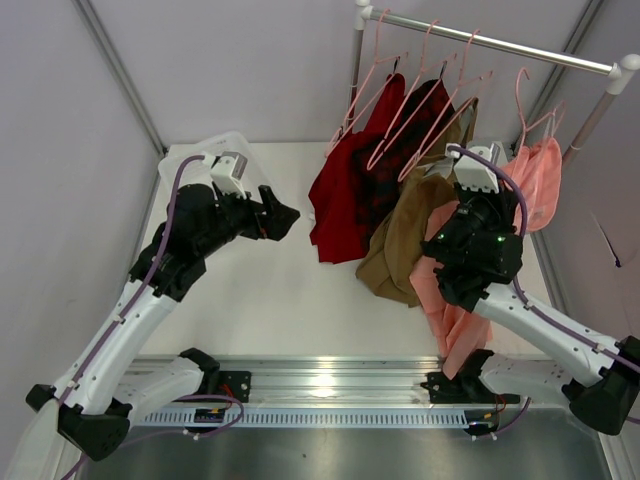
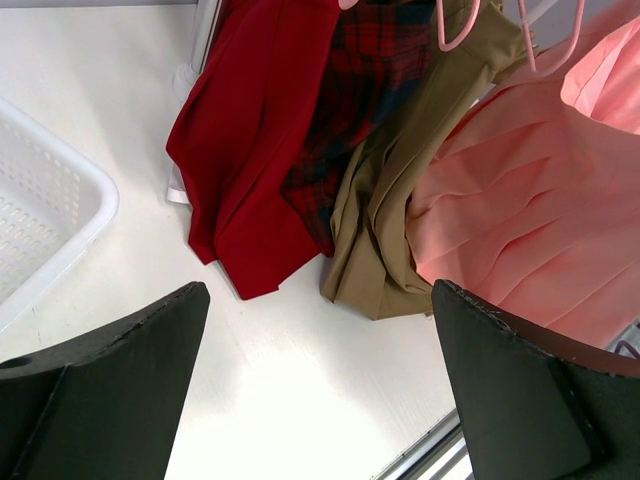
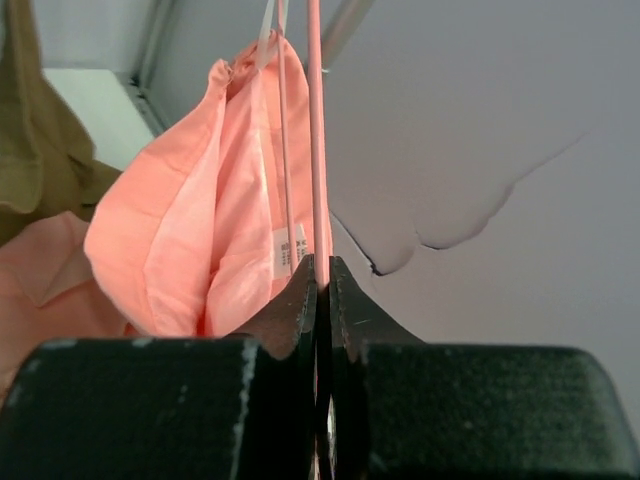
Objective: Place the skirt on the hanger
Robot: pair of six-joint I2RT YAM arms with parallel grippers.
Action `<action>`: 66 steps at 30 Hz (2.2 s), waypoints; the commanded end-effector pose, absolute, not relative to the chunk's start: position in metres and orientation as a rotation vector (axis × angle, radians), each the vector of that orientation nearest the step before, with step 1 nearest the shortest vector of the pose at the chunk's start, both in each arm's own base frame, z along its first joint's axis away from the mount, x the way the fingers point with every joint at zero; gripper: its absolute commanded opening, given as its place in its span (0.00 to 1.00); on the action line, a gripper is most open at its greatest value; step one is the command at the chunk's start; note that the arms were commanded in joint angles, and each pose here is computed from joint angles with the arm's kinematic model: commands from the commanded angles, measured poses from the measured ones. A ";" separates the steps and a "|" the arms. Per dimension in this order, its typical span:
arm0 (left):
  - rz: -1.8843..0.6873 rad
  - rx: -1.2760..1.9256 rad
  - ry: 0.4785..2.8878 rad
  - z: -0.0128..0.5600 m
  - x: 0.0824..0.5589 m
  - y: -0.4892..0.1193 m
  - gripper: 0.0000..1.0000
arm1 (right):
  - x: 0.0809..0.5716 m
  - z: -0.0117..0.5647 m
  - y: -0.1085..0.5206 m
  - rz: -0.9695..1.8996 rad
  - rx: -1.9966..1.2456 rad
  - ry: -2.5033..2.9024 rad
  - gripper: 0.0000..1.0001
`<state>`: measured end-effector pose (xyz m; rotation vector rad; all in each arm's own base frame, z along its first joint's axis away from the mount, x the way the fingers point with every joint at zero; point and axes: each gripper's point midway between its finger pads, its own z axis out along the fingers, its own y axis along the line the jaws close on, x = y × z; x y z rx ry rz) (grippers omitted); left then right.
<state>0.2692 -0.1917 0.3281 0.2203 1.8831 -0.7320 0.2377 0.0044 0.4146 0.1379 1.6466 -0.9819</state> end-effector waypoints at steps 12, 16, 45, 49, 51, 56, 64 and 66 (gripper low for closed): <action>-0.779 0.267 1.818 0.341 0.263 -0.195 0.99 | 0.252 0.413 -0.006 -1.035 0.347 1.847 0.00; -0.787 0.269 1.816 0.340 0.261 -0.196 0.99 | 0.255 0.429 -0.005 -1.006 0.371 1.821 0.00; -0.822 0.274 1.778 0.350 0.252 -0.194 0.99 | 0.289 0.451 -0.001 -0.841 0.674 1.712 0.00; -0.839 0.279 1.776 0.351 0.251 -0.196 0.99 | 0.288 0.445 0.001 -0.791 0.725 1.681 0.00; -0.841 0.280 1.773 0.352 0.251 -0.196 0.99 | 0.291 0.443 0.003 -0.796 0.722 1.682 0.00; -0.841 0.271 1.780 0.352 0.254 -0.197 0.99 | 0.309 0.430 0.011 -0.880 0.669 1.724 0.00; -0.803 0.232 1.785 0.354 0.260 -0.192 0.99 | 0.313 0.445 -0.011 -0.962 0.695 1.731 0.00; -0.795 0.228 1.787 0.353 0.263 -0.192 0.99 | 0.312 0.446 -0.018 -0.958 0.729 1.702 0.00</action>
